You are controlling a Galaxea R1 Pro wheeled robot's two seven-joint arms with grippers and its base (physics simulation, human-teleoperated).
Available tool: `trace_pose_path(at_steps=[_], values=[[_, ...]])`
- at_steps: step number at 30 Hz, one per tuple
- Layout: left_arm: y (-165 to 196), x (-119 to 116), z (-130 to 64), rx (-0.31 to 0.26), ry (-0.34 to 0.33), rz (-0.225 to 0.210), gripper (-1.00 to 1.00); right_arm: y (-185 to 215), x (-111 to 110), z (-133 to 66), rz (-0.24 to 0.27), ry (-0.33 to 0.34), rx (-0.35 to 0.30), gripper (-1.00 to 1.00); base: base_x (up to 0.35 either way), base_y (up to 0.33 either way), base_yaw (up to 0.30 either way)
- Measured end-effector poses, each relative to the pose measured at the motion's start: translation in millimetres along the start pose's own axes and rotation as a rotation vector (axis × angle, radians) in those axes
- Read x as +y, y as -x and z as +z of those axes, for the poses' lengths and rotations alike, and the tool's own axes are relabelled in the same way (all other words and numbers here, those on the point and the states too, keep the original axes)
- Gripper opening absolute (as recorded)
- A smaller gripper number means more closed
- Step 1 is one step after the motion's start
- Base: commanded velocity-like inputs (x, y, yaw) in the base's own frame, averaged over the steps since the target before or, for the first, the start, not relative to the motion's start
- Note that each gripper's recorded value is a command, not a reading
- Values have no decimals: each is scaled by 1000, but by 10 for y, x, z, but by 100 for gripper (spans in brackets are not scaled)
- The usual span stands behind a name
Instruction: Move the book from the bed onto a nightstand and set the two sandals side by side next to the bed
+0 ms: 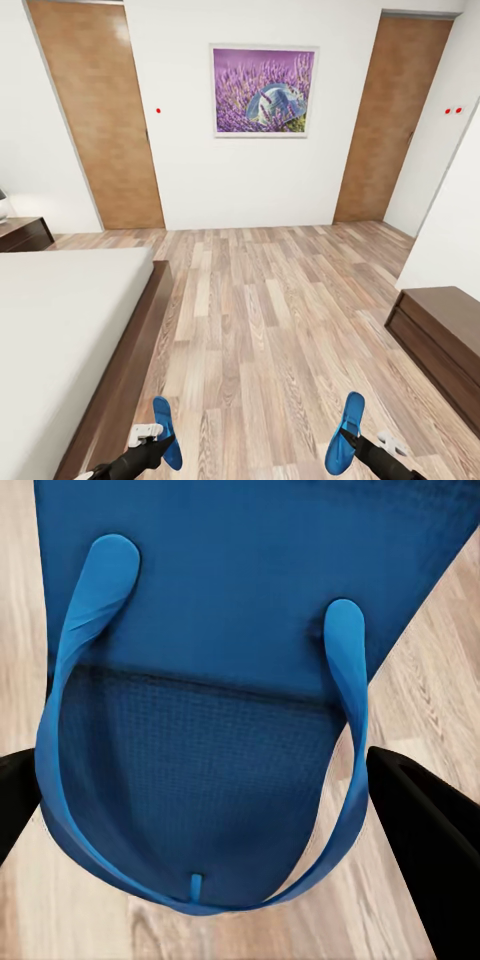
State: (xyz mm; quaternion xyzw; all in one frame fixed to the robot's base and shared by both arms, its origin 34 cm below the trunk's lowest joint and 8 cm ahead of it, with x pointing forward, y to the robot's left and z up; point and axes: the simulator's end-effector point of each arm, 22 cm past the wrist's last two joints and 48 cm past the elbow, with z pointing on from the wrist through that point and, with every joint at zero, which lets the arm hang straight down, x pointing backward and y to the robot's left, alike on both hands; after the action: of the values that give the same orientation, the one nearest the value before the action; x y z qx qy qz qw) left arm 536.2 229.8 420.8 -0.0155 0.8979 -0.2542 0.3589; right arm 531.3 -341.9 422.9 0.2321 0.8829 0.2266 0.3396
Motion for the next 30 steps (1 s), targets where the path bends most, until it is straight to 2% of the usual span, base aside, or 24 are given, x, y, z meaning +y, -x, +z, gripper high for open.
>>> trace_pose_path(at_steps=[30], values=[[-1, -5, 0, 0, -2, 0, -100, -3, 2, 3, 2, -1, -1, -100, 323, 0, 0]])
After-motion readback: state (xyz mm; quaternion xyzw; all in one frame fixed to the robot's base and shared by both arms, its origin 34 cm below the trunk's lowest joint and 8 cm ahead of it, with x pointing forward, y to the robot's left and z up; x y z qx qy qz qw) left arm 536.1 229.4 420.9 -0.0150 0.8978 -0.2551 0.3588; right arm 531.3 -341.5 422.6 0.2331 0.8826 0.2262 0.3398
